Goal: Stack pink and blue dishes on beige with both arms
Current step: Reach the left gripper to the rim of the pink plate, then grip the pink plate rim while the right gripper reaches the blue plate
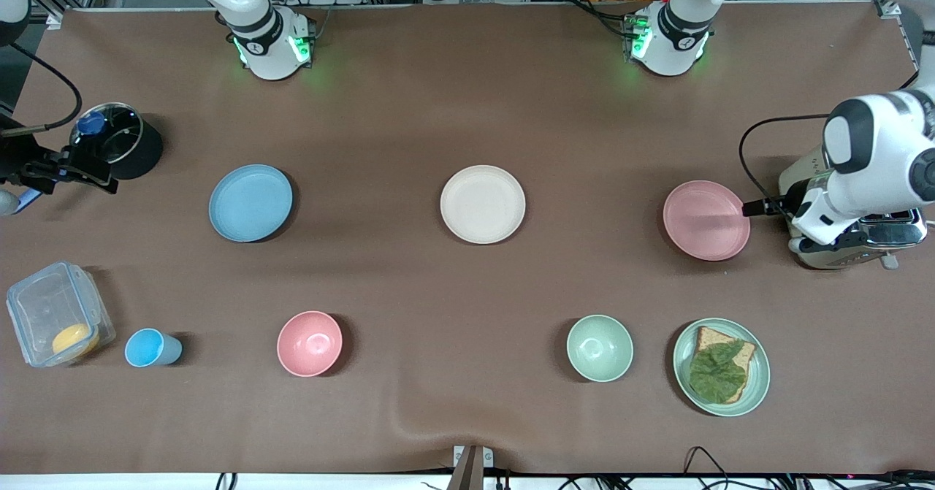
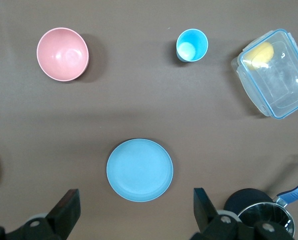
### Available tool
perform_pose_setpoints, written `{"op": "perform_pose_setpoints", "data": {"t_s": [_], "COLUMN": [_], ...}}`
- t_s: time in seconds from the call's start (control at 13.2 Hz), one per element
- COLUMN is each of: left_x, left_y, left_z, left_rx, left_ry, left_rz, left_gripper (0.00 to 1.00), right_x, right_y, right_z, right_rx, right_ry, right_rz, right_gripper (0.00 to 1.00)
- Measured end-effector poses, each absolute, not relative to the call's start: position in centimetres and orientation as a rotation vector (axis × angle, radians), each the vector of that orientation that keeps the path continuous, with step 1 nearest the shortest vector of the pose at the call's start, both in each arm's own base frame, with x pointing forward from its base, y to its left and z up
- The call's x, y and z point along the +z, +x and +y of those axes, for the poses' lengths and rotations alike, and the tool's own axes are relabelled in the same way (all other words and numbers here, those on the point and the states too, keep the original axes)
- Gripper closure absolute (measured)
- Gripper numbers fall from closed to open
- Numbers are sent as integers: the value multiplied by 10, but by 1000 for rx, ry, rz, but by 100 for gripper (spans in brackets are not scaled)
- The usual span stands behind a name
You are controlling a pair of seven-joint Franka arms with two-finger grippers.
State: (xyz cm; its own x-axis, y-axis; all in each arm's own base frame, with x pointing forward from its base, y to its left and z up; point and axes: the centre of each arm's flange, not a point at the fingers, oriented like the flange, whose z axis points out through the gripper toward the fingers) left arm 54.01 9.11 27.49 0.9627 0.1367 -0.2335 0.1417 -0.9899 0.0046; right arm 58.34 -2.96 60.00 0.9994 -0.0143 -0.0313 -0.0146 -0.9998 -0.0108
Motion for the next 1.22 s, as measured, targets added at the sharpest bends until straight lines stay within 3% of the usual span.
{"op": "perform_pose_setpoints", "data": {"t_s": [0.3,0.68,1.14,1.22], "left_x": [234,201,181,181], "left_y": [531,527,522,522], "left_z": [98,110,125,125], "left_rx": [-382,-411,-421,-421], "left_ry": [3077,3057,3039,3039], "left_rz": [243,235,233,232], "left_gripper": [0,0,0,7], "right_x": [566,470,351,332], "right_y": [586,585,550,541], "right_z": [-60,-97,-124,-126], "right_rx": [153,251,199,196], "right_ry": [-3123,-3089,-3035,-3030], "right_rz": [52,45,-88,-135], "right_gripper": [0,0,0,0]}}
